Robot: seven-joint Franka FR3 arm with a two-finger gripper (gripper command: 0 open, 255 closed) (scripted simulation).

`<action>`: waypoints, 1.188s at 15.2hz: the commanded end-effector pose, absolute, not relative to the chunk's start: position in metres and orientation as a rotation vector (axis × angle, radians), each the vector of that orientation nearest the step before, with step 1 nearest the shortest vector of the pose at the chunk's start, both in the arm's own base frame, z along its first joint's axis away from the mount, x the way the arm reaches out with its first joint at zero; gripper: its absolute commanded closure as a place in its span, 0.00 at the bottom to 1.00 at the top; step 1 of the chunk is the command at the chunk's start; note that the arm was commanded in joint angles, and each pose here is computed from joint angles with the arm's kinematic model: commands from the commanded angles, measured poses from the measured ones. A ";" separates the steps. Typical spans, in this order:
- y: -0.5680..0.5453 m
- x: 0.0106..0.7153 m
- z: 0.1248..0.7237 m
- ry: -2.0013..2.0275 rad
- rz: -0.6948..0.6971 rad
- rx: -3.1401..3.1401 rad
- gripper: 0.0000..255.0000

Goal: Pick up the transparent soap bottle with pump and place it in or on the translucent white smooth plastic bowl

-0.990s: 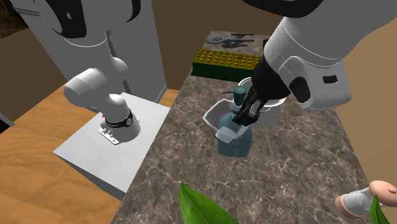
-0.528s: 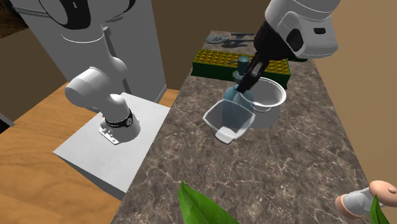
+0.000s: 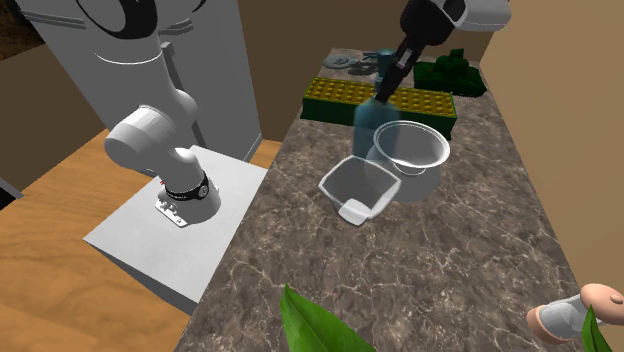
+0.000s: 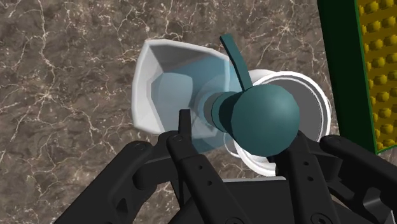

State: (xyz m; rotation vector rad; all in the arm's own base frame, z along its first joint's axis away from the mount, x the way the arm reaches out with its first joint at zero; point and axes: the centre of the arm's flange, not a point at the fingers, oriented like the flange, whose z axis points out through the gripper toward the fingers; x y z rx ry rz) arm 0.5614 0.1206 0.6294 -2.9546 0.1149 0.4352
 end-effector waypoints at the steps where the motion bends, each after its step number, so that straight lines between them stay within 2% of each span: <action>1: 0.127 0.559 0.624 0.117 0.435 -2.954 1.00; 18: 0.127 0.559 0.534 0.117 0.435 -2.954 1.00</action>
